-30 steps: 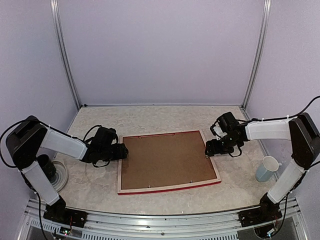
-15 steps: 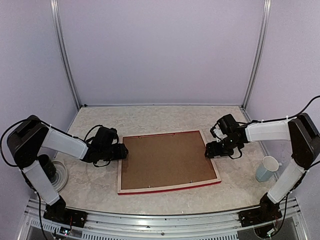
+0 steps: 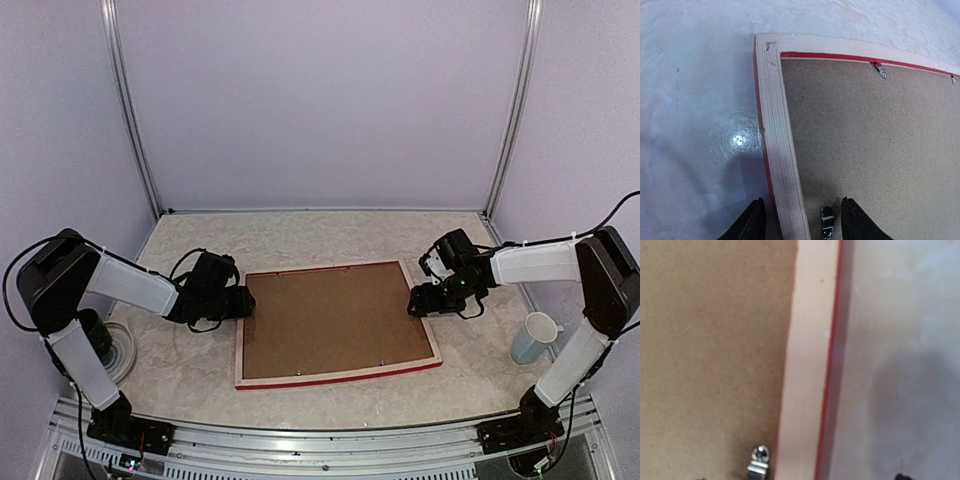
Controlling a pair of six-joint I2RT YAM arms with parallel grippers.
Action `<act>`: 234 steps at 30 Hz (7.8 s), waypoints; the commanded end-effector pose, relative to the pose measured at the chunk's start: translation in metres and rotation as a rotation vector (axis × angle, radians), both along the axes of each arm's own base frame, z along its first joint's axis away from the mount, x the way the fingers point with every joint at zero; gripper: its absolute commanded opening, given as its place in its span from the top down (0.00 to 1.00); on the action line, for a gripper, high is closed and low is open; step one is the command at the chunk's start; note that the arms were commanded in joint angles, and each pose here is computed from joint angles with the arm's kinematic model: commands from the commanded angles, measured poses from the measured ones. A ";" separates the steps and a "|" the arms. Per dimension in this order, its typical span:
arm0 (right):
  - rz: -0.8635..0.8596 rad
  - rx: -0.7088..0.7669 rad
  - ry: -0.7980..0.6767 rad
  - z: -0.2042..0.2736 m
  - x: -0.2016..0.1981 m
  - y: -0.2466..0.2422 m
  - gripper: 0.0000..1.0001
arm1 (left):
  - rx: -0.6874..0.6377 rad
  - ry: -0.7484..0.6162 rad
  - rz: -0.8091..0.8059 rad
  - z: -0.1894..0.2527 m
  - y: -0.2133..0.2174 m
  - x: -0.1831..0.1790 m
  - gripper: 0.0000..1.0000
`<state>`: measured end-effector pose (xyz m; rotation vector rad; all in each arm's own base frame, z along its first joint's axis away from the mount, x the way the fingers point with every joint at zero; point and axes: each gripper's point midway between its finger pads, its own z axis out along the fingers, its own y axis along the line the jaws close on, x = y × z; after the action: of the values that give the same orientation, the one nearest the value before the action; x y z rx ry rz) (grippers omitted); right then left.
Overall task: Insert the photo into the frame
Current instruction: Press the fastener onto the backboard.
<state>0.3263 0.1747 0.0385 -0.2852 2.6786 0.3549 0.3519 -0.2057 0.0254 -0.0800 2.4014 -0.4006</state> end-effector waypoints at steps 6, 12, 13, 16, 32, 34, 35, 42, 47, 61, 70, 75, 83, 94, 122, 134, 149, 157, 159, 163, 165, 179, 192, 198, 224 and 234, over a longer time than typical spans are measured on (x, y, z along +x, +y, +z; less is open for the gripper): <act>0.011 0.014 0.012 -0.008 -0.002 0.001 0.20 | 0.101 0.053 0.012 -0.005 0.008 -0.009 0.55; 0.016 0.022 0.010 -0.007 -0.002 0.002 0.20 | 0.139 0.066 0.012 -0.010 0.006 -0.008 0.63; 0.017 0.023 0.011 -0.007 -0.002 0.003 0.20 | 0.144 0.068 0.010 -0.011 0.006 -0.008 0.65; 0.022 0.028 0.011 -0.007 -0.003 0.004 0.20 | 0.150 0.075 0.013 -0.014 0.005 -0.009 0.73; 0.044 0.065 0.039 -0.017 -0.009 0.011 0.20 | 0.154 0.073 -0.014 0.008 -0.009 0.000 0.83; 0.039 0.072 0.048 -0.021 -0.010 0.011 0.19 | 0.154 0.080 -0.029 0.014 -0.015 0.004 0.82; 0.042 0.082 0.052 -0.022 -0.011 0.013 0.19 | 0.154 0.084 -0.037 0.016 -0.018 0.005 0.81; 0.043 0.135 0.078 -0.028 -0.019 0.019 0.21 | 0.172 0.180 -0.061 0.002 -0.025 0.007 0.78; 0.045 0.134 0.080 -0.031 -0.023 0.017 0.21 | 0.196 0.210 -0.061 0.001 -0.021 0.004 0.69; 0.050 0.133 0.089 -0.038 -0.028 0.016 0.21 | 0.266 0.280 -0.093 -0.008 -0.022 -0.007 0.71; 0.053 0.137 0.097 -0.042 -0.029 0.018 0.21 | 0.242 0.237 -0.062 0.010 -0.017 -0.004 0.56; 0.052 0.137 0.097 -0.041 -0.028 0.019 0.21 | 0.249 0.242 -0.036 0.011 -0.010 -0.005 0.56; 0.057 0.142 0.099 -0.042 -0.028 0.021 0.21 | 0.273 0.252 -0.010 0.006 -0.001 -0.008 0.60; 0.071 0.143 0.117 -0.048 -0.033 0.027 0.21 | 0.280 0.244 0.024 0.001 0.004 -0.005 0.68; 0.077 0.142 0.120 -0.049 -0.033 0.031 0.22 | 0.242 0.225 0.012 0.009 -0.001 -0.001 0.88; 0.071 0.119 0.069 -0.025 -0.027 0.026 0.21 | 0.173 0.101 0.090 0.054 0.014 0.020 0.63; 0.037 0.078 0.010 -0.002 -0.022 0.015 0.20 | 0.037 -0.071 0.100 0.065 0.020 0.016 0.13; 0.012 0.025 -0.011 -0.003 -0.016 0.006 0.25 | 0.018 -0.117 0.058 0.052 0.014 0.017 0.01; 0.008 0.028 -0.036 0.001 -0.013 0.006 0.25 | 0.013 -0.132 0.043 0.052 0.011 0.017 0.01; -0.010 0.022 -0.099 0.013 -0.006 0.002 0.22 | 0.002 -0.162 0.021 0.052 0.009 0.016 0.01; -0.028 0.002 -0.132 0.018 -0.002 -0.003 0.20 | 0.003 -0.169 0.008 0.049 0.009 0.015 0.01; -0.205 -0.008 -0.556 0.105 0.012 -0.047 0.01 | 0.015 -0.152 0.014 0.037 0.019 0.011 0.01; -0.228 0.054 -0.827 0.152 -0.013 -0.069 0.01 | 0.009 -0.152 0.026 0.038 0.023 0.011 0.01; -0.190 0.033 -0.690 0.121 -0.007 -0.057 0.07 | 0.001 -0.141 0.021 0.034 0.023 0.011 0.01; 0.050 0.122 -0.209 0.013 -0.004 0.020 0.33 | 0.009 -0.043 0.024 0.003 0.029 0.017 0.04; 0.042 0.079 -0.167 -0.002 -0.007 0.016 0.45 | 0.007 -0.026 0.017 -0.003 0.026 0.017 0.05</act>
<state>0.3166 0.1867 0.0336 -0.3296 2.4925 0.4308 0.3693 -0.1781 0.0315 -0.0967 2.3399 -0.3712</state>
